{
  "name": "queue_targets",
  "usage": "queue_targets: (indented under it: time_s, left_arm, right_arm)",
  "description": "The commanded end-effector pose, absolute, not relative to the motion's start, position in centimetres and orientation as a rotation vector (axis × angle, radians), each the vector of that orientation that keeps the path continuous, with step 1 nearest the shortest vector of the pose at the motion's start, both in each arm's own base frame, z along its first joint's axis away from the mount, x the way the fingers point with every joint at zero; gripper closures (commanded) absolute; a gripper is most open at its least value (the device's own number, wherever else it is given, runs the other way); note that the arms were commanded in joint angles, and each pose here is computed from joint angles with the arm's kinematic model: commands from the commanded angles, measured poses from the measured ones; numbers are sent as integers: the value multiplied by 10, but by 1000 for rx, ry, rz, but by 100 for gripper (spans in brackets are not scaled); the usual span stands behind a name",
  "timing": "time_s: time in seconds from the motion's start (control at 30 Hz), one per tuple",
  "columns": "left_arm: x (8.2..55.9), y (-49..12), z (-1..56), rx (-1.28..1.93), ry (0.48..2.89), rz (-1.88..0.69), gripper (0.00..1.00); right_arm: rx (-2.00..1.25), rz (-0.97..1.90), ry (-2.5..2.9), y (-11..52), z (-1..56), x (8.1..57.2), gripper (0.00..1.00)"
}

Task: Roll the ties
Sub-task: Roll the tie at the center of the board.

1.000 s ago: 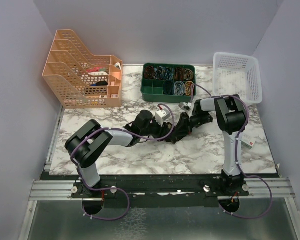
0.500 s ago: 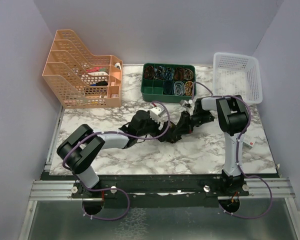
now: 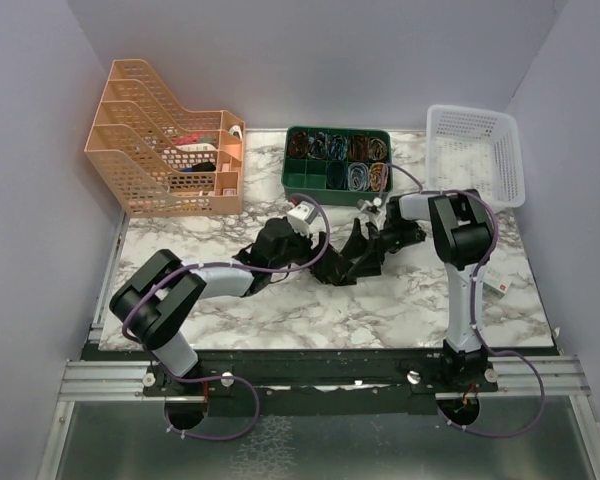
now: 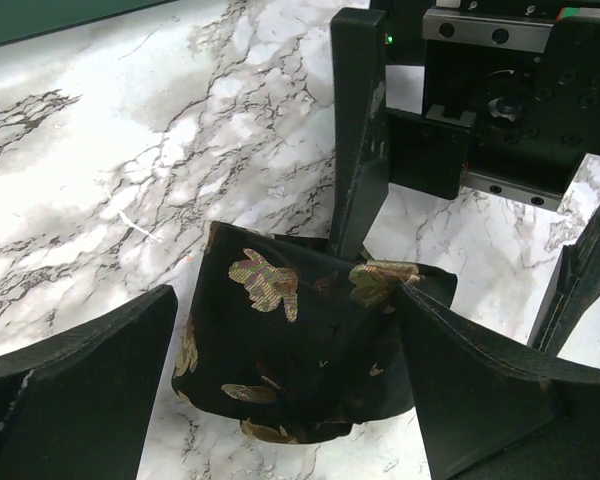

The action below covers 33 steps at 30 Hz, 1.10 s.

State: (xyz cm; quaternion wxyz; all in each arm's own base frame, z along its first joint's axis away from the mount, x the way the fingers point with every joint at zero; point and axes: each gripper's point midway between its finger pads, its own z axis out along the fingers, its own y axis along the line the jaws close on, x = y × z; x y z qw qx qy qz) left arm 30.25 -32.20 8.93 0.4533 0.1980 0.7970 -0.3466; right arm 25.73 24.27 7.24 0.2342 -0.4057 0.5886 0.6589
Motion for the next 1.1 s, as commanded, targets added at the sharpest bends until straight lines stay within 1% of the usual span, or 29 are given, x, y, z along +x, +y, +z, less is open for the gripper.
queue_targets:
  time_s: [0.0,0.17,0.37,0.53,0.63,0.7,0.77,0.83,0.9,1.0,1.03,1.07]
  left_arm:
    - [316,-315,96,420,1947,-827,10]
    - [321,-306,117,369,1902,-828,9]
    - [321,-301,129,343,1886,-859,7]
    - [314,-294,143,329,1856,-874,7]
    - [308,-291,157,329,1826,-889,7]
    - [304,-287,166,329,1812,-891,7]
    - [299,-282,178,324,1783,-892,7]
    - [293,-278,194,323,1745,-901,7]
    - [288,-272,207,317,1720,-900,8]
    - [278,-261,223,312,1695,-892,8]
    - [274,-257,227,307,1688,-885,8]
    - [271,-252,231,301,1678,-880,8]
  right_arm:
    - [-987,1800,1631,232,79,276,0]
    - [-902,1769,1637,216,88,296,0]
    - [-883,1769,1643,214,89,299,0]
    - [-979,1738,1696,206,101,301,0]
    - [-951,1734,1668,207,138,300,0]
    - [-1036,1665,1640,204,175,287,0]
    - [-1099,1585,1596,202,225,275,0]
    - [-1092,1550,1566,201,280,266,0]
    - [-1075,1512,1561,201,322,255,0]
    - [-1082,1471,1473,200,354,227,0]
    - [-1054,1490,1477,200,359,217,0]
    - [-973,1491,1513,200,354,218,0]
